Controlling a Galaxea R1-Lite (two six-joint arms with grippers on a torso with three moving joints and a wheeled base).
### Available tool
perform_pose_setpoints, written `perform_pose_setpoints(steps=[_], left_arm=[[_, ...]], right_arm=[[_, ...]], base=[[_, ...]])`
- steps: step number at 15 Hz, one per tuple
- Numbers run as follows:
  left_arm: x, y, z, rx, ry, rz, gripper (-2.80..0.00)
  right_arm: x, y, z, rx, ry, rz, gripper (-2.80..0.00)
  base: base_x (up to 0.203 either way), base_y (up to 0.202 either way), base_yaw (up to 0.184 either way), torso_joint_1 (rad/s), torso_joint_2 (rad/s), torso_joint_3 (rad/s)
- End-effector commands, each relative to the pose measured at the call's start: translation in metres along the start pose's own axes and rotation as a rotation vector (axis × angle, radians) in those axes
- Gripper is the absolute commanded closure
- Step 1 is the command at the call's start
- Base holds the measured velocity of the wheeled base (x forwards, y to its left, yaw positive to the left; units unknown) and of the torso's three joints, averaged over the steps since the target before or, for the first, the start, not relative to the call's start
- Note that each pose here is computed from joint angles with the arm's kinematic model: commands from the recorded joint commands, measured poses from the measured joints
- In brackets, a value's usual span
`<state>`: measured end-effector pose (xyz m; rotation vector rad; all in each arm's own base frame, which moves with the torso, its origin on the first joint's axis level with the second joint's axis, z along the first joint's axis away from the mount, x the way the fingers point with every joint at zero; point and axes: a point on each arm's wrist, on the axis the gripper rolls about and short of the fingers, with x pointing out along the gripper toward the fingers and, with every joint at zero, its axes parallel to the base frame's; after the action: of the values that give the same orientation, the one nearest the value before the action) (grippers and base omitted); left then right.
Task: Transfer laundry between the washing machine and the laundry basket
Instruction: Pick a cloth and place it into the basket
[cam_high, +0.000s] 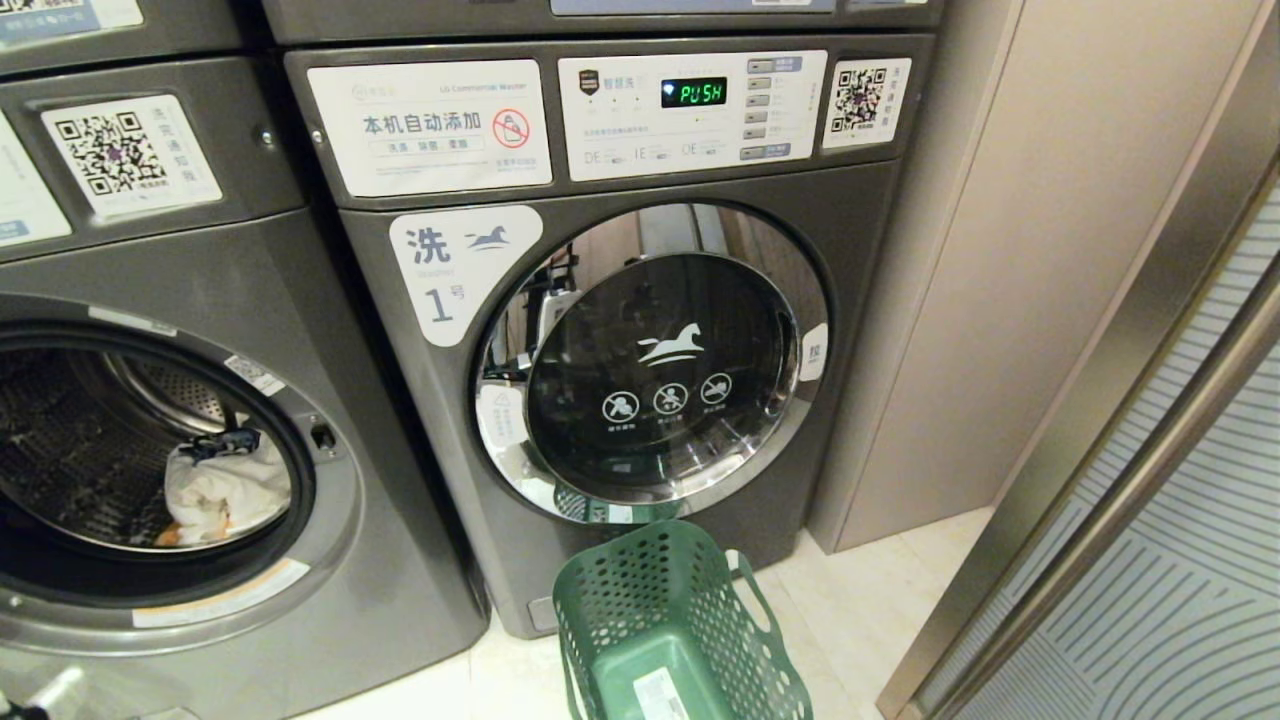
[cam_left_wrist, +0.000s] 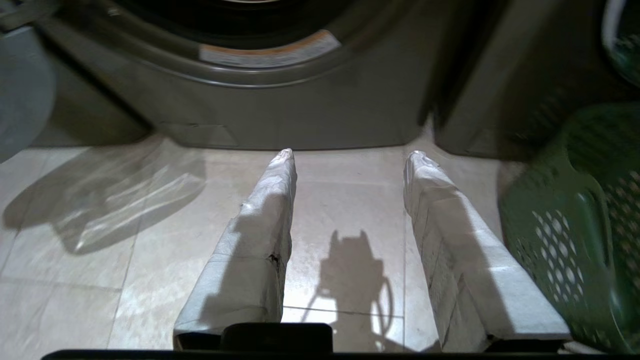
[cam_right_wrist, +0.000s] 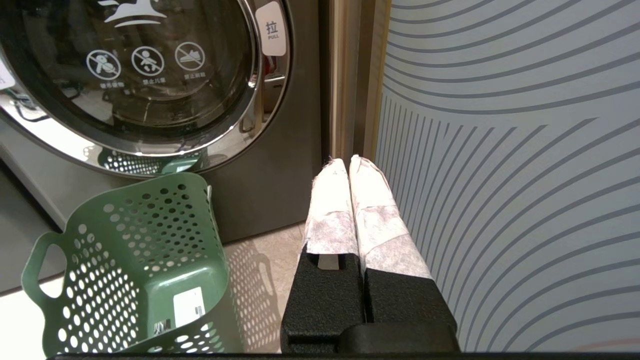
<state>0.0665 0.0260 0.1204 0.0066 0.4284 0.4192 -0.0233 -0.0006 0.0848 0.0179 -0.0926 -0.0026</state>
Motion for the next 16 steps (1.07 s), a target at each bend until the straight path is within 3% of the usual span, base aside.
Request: perform_pose_setpoints(steps=[1,4,7,10,13,16], left_arm=[[-0.034,-0.003,-0.034,0.038,-0.176,-0.134,0.0],[-0.058,0.002,-0.06,0.082,-0.335,-0.319,0.0],[-0.067,0.007,-0.077,0.085,-0.459,-0.409,0.0],[-0.066,0.007,-0.08,0.075,-0.443,-0.433,0.0],[-0.066,0.007,-0.079,0.003,-0.432,-0.42,0.0],[-0.066,0.007,-0.079,0.002,-0.432,-0.419,0.0]], right_arm=[[0.002,0.0,-0.009,0.0,0.034,0.0,0.0],[0.002,0.0,-0.009,0.0,0.034,0.0,0.0],[0.002,0.0,-0.009,0.0,0.034,0.0,0.0],[0.002,0.0,-0.009,0.001,0.034,0.0,0.0],[0.002,0.0,-0.009,0.0,0.034,0.0,0.0],[0.002,0.0,-0.009,0.0,0.034,0.0,0.0]], base=[[0.0,0.0,0.0,0.0,0.0,0.0],[0.0,0.0,0.0,0.0,0.0,0.0],[0.0,0.0,0.0,0.0,0.0,0.0],[0.0,0.0,0.0,0.0,0.0,0.0],[0.0,0.0,0.0,0.0,0.0,0.0],[0.0,0.0,0.0,0.0,0.0,0.0]])
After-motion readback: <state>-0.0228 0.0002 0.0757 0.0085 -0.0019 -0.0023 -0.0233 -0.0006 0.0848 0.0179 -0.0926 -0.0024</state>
